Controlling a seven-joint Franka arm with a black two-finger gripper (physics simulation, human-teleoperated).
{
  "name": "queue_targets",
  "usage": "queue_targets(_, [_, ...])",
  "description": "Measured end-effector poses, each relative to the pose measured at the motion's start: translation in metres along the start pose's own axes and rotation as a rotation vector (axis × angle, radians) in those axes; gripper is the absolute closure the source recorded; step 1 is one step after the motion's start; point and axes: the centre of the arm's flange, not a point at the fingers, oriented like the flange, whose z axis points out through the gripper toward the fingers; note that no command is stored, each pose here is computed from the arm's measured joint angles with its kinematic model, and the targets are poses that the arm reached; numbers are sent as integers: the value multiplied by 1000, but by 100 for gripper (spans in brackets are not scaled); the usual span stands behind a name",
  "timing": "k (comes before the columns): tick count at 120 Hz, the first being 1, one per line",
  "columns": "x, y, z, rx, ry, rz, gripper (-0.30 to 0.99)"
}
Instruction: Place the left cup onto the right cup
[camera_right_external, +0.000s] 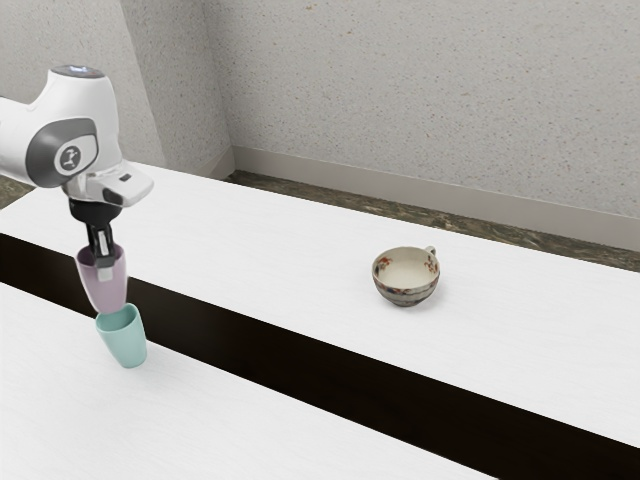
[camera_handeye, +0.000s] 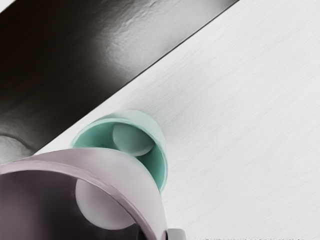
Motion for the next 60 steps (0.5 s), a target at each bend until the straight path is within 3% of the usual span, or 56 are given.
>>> queue_targets(23, [-5,0,8,-11,-43,-23,79])
queue_targets(60, [19,10,13,22,-100,10,79])
